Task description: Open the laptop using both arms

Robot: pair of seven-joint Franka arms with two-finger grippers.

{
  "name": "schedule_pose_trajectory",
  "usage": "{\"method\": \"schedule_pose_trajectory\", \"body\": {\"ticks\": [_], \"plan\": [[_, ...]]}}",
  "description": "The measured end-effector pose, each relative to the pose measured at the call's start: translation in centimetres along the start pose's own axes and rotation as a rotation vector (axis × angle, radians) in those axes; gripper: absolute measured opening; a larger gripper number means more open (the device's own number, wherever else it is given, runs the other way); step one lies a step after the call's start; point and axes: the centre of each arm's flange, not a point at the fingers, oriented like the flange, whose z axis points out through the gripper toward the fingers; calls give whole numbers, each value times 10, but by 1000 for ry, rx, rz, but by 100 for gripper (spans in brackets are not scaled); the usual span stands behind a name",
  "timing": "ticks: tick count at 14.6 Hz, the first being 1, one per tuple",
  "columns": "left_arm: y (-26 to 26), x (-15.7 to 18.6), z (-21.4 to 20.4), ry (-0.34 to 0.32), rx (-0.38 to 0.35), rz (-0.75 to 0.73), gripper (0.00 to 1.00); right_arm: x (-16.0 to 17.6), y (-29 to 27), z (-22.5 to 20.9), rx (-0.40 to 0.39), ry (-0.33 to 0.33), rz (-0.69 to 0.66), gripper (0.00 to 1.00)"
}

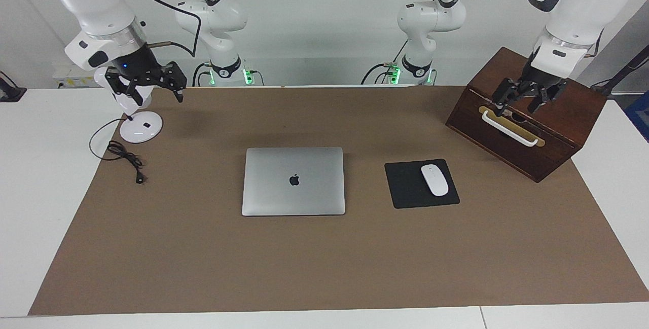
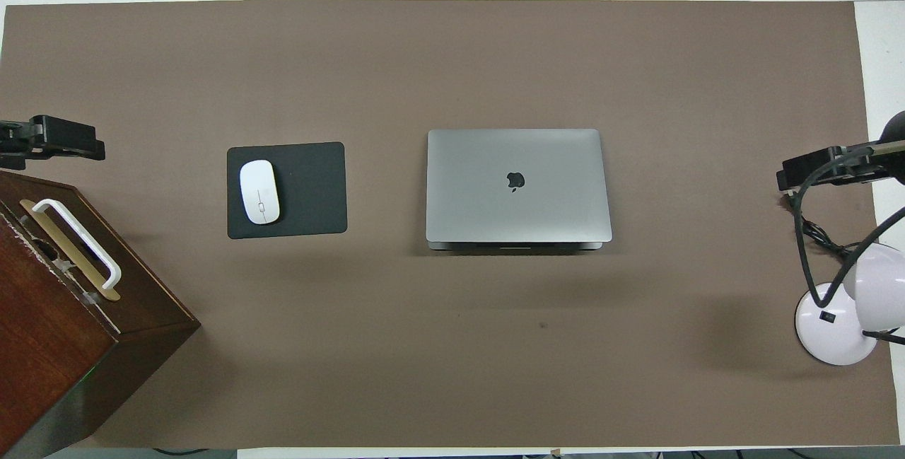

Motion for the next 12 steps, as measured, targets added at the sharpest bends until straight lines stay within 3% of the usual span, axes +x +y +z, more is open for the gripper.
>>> {"method": "schedule_pose_trajectory", "body": {"ticks": [6, 7, 12], "plan": [[1, 3, 6, 34, -2, -13, 8, 0, -6, 1, 1, -2, -13, 100], [1, 4, 6, 40, -3, -13, 1, 0, -7, 1, 5, -2, -22, 100], [5, 5, 12, 70, -6, -5, 1, 0, -14, 7, 13, -10, -49, 100]]}}
